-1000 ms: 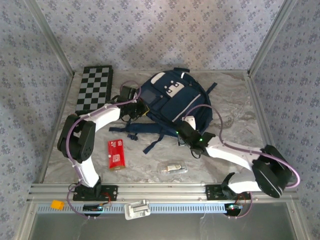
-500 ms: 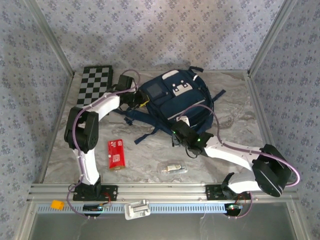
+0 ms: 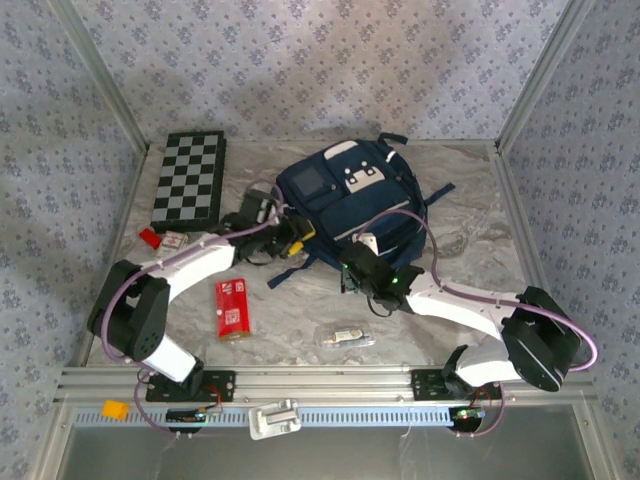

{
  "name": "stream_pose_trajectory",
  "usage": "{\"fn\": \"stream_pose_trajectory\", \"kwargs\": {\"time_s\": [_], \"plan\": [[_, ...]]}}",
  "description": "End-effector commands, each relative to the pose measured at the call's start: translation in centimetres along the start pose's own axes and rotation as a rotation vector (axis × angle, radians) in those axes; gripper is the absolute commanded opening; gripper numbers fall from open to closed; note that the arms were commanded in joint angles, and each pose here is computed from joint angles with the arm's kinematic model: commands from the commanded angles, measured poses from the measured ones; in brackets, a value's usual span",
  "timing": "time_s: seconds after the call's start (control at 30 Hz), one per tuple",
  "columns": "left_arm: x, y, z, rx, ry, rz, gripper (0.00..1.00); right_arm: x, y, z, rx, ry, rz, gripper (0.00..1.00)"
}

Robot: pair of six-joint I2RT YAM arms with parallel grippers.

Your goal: Pack the student bag

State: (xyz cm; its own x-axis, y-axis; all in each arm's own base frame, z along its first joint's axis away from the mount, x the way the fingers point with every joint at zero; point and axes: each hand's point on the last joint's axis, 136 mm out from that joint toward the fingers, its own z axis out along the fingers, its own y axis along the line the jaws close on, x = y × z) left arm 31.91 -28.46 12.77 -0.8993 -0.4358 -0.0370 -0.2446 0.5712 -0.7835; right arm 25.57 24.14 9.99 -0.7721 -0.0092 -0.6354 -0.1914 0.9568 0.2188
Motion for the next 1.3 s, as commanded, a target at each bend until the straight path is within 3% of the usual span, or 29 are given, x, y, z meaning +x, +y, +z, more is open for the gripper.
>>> {"fn": "stream_pose_trajectory", "kwargs": {"time_s": [0.0, 0.37, 0.73, 1.0, 1.27], "plan": [[0.3, -1.8, 1.7, 0.042, -0.055, -0.088, 0.51, -0.1, 0.4, -0.3, -0.002, -0.002, 0.019, 0.00], [3.0, -0.7, 6.3, -0.035, -0.058, -0.170, 0.41, -0.1, -0.1, -0.4, -0.005, -0.026, 0.037, 0.00], [1.8, -1.2, 7.3, -0.044, -0.130, -0.114, 0.01, 0.5, -0.9, 0.0, 0.029, 0.010, 0.022, 0.00], [-0.7, -0.7, 3.9, -0.074, -0.170, -0.031, 0.00, 2.3, -4.0, -1.6, 0.151, 0.090, 0.010, 0.00], [-5.2, 1.3, 0.0, -0.118, -0.176, 0.032, 0.00, 4.7, -8.4, -3.3, 0.231, 0.178, 0.095, 0.00]]}}
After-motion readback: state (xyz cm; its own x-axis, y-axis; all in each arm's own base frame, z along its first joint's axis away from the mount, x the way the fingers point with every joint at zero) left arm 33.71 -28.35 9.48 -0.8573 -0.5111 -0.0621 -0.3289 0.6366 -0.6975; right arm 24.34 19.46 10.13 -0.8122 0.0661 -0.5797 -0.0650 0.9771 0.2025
